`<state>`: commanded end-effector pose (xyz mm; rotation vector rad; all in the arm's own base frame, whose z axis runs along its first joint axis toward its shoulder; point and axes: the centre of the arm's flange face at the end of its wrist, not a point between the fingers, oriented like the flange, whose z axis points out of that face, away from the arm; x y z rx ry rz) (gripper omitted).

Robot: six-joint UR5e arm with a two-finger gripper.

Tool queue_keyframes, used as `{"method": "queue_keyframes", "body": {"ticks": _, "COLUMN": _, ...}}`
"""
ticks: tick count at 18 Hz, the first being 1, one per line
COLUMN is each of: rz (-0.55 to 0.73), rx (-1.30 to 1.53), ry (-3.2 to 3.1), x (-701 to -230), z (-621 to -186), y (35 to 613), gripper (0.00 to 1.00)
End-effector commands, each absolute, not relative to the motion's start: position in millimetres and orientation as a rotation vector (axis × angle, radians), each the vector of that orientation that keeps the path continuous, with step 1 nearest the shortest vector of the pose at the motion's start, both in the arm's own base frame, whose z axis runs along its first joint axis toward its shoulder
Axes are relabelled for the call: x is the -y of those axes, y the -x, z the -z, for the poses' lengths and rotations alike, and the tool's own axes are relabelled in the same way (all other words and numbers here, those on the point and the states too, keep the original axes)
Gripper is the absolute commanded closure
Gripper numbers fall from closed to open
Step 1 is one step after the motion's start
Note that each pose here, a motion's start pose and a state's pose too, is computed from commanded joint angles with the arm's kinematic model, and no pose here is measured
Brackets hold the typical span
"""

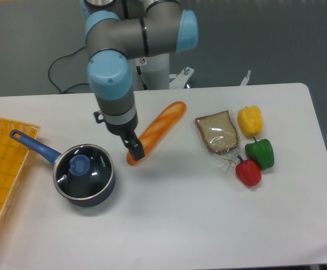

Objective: Open the lid
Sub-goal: 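Move the gripper over the saucepan and lower toward the blue lid knob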

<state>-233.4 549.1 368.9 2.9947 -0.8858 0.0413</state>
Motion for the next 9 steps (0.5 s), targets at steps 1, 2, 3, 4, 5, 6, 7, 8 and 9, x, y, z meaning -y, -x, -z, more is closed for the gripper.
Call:
{"method": "queue_keyframes", "body": {"ticks": 1, "rz": -0.039, "rx": 0.895, "ry": -2.993, "x": -551.0, "z": -368.3, "y": 230.3, "gripper": 0.0}}
{"method": "queue_keyframes", "body": {"ticks": 2, "rz": -0.041, "rx": 0.902, "ry": -2.99, "x": -552.7, "z": -367.4, "y": 227.1, "gripper": 0.0}}
{"method": "queue_keyframes", "body": {"ticks": 3, "rz": -0.039, "rx": 0.907, "ry": -2.989, "x": -553.5, "z": -367.6, "y": 225.5, "gripper": 0.0}}
{"method": "queue_keyframes", "body": {"ticks": 4, "rz": -0.041, "rx": 0.913, "ry": -2.986, "x": -555.6, "z": -366.9, "y": 219.4, "gripper": 0.0}}
{"method": "queue_keyframes", "body": {"ticks": 5, "rz": -0.039, "rx": 0.909, "ry": -2.988, "x": -558.5, "z": -366.3, "y": 213.8, "gripper": 0.0}}
{"method": "queue_keyframes", "body": {"ticks": 6, "rz": -0.042, "rx": 0.895, "ry": -2.99, "x": -560.9, "z": -363.6, "y": 212.1, "gripper": 0.0}}
{"method": "queue_keyframes", "body": {"ticks": 7, "rz": -0.042, "rx": 0.894, "ry": -2.99, "x": -563.3, "z": -359.3, "y": 211.6, "gripper": 0.0}}
{"method": "queue_keyframes", "body": {"ticks": 8, "rz": -0.027, "rx": 0.913, "ry": -2.993, "x": -569.6, "z": -355.2, "y": 207.1, "gripper": 0.0}}
{"method": "queue_keyframes", "body": {"ticks": 9, "rz": -0.009, "rx": 0.936, "ry": -2.996, "x": -576.9, "z": -351.2, "y": 202.0, "gripper": 0.0}}
